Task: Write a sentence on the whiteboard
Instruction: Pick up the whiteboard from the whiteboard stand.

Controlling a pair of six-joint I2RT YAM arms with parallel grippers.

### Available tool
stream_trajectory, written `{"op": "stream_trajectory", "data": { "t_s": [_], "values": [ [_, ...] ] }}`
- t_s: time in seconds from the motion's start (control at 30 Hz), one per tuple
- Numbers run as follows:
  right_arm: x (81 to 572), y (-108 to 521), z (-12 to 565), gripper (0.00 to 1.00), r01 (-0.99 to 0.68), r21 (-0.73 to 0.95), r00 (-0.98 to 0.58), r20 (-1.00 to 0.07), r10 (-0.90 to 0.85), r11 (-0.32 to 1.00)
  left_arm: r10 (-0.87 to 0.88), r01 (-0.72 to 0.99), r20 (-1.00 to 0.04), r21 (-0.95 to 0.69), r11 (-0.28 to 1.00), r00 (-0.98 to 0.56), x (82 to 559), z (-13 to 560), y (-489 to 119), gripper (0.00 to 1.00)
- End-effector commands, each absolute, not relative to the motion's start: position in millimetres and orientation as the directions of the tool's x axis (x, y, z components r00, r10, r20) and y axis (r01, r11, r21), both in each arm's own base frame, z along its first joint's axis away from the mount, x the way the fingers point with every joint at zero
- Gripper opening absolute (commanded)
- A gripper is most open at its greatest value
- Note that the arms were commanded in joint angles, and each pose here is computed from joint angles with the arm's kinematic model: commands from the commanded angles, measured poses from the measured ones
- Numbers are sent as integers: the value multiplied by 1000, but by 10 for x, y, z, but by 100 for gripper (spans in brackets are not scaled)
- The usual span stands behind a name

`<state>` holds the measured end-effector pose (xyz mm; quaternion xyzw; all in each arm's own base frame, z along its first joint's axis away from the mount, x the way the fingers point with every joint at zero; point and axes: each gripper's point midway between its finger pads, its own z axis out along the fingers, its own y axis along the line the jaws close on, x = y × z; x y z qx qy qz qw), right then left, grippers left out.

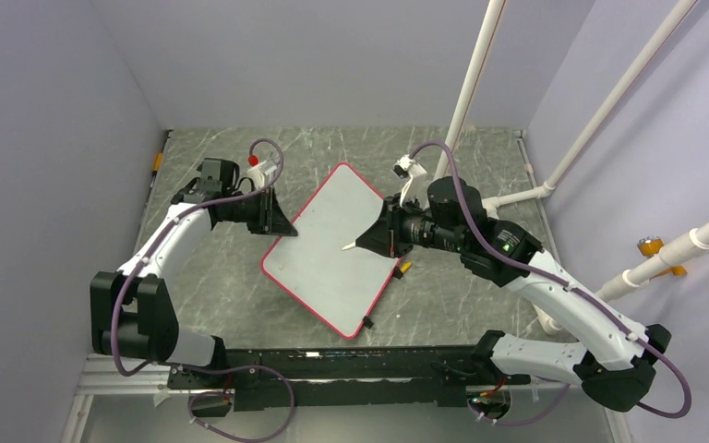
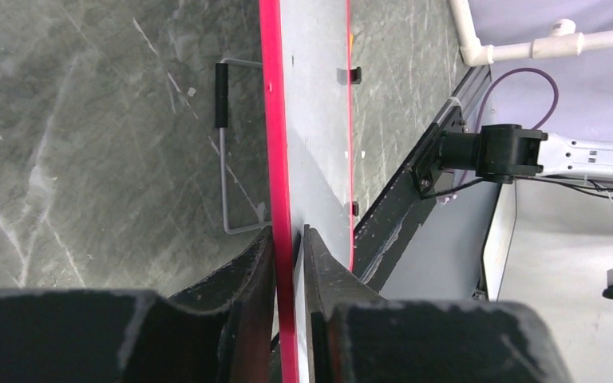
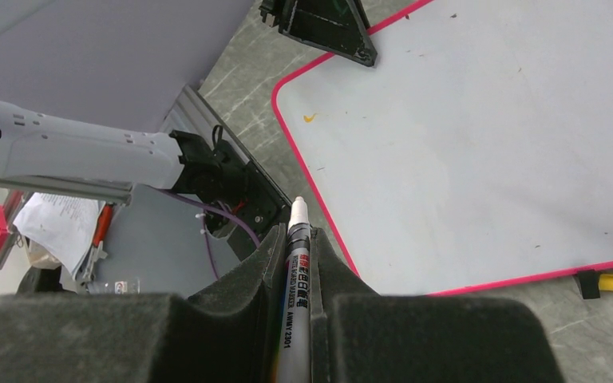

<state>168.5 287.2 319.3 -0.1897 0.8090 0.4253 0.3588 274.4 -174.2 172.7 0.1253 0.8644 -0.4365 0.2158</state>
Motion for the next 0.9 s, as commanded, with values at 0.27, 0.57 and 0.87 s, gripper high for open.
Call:
{"op": "stream_trajectory", "data": {
  "t_s": [0.27, 0.57, 0.87],
  "values": [
    [1644, 2863, 3378, 0, -646, 562, -634, -772, 48, 516, 59, 491, -537, -713, 500, -841, 2890, 2033, -1884, 0],
    [1849, 2973, 3147, 0, -657, 502, -597, -802, 19, 563, 53, 499, -569, -668, 552, -820, 3077, 2141, -1850, 0],
    [1972, 3263, 3161, 0, -691, 421, -540, -841, -33, 588, 71, 482, -583, -590, 648, -809, 3293, 2065, -1732, 0]
  ]
}}
